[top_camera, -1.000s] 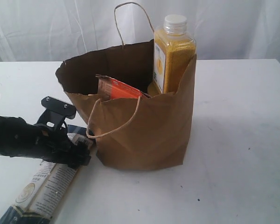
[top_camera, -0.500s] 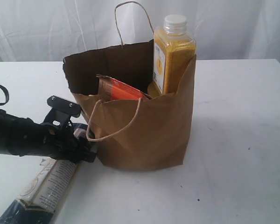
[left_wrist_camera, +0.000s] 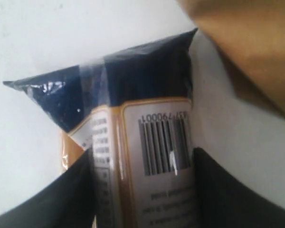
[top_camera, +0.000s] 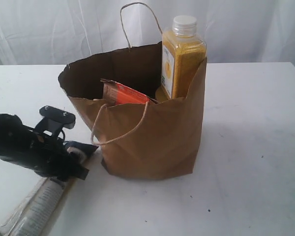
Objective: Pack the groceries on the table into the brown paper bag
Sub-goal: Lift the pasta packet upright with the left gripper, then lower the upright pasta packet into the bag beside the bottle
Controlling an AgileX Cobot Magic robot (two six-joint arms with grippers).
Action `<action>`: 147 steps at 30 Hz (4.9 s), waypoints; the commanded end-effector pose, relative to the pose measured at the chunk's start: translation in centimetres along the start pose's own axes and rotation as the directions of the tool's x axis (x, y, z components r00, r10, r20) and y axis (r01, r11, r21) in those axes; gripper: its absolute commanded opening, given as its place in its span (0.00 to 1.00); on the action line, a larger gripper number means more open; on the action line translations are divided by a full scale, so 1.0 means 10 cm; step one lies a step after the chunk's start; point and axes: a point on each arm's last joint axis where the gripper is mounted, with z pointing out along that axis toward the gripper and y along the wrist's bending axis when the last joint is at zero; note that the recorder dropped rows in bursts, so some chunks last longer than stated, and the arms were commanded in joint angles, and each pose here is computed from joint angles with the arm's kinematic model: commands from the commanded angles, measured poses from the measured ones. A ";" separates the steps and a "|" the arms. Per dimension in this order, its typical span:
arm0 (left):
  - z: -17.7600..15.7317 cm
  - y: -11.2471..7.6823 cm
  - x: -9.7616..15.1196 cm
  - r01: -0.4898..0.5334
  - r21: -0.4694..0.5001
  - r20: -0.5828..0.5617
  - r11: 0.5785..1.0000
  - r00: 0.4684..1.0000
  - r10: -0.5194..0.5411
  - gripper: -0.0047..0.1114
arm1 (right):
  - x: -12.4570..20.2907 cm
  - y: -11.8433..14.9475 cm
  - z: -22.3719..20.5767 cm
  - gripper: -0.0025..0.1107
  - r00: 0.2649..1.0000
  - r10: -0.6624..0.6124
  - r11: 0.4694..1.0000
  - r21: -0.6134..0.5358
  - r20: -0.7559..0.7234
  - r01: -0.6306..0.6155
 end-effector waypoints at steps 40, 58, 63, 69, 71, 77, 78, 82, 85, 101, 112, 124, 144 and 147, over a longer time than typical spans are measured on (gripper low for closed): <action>-2.38 0.16 -0.17 -0.016 -0.150 0.579 0.989 0.809 0.101 0.04 | 0.01 0.00 0.00 0.02 1.000 0.007 1.000 0.004 0.006 -0.007; -3.44 0.06 -0.57 -0.027 -0.164 0.748 0.986 0.648 0.142 0.04 | 0.01 0.00 0.00 0.02 1.000 0.007 1.000 0.004 0.006 -0.007; -3.78 -0.05 -0.63 -0.057 -0.078 0.817 0.995 0.568 0.097 0.04 | 0.01 0.00 0.00 0.02 1.000 0.007 1.000 0.004 0.006 -0.007; -4.10 -0.25 -0.69 -0.215 0.008 0.888 0.977 0.450 0.091 0.04 | 0.01 0.00 0.00 0.02 1.000 0.007 1.000 0.004 0.006 -0.007; -4.16 -0.29 -0.74 -0.245 0.033 0.903 0.969 0.422 0.076 0.04 | 0.01 0.00 0.00 0.02 1.000 0.007 1.000 0.004 0.006 -0.007; -4.16 -0.34 -0.96 -0.324 0.100 0.914 0.941 0.404 0.042 0.04 | 0.01 0.00 0.00 0.02 1.000 0.007 1.000 0.004 0.006 -0.007; -4.15 -0.36 -1.01 -0.344 0.105 0.918 0.933 0.395 0.042 0.04 | 0.01 0.00 0.00 0.02 1.000 0.007 1.000 0.004 0.006 -0.007; -4.09 -0.45 -1.16 -0.420 0.096 0.926 0.903 0.370 0.074 0.04 | 0.01 0.00 0.00 0.02 1.000 0.007 1.000 0.004 0.006 -0.007; -3.98 -0.51 -1.29 -0.448 0.103 0.921 0.888 0.380 0.085 0.04 | 0.01 0.00 0.00 0.02 1.000 0.007 1.000 0.004 0.006 -0.007; -3.26 -0.56 -1.74 -0.421 0.151 0.861 0.895 0.501 0.090 0.04 | 0.01 0.00 0.00 0.02 1.000 0.007 1.000 0.004 0.006 -0.007; -2.90 -0.56 -1.85 -0.395 0.179 0.822 0.901 0.563 0.084 0.04 | 0.01 0.00 0.00 0.02 1.000 0.007 1.000 0.004 0.006 -0.007; -2.08 -0.79 -1.55 -0.310 0.103 0.769 0.945 0.628 0.123 0.04 | 0.01 0.00 0.00 0.02 1.000 0.007 1.000 0.004 0.006 -0.007; -1.58 -0.74 -1.17 -0.299 0.116 0.642 0.947 0.750 0.158 0.04 | 0.01 0.00 0.00 0.02 1.000 0.025 1.000 0.004 0.006 -0.025; -1.61 -0.78 -1.18 -0.341 0.127 0.637 0.932 0.748 0.187 0.04 | 0.01 0.00 0.00 0.02 1.000 0.025 1.000 0.004 0.006 -0.025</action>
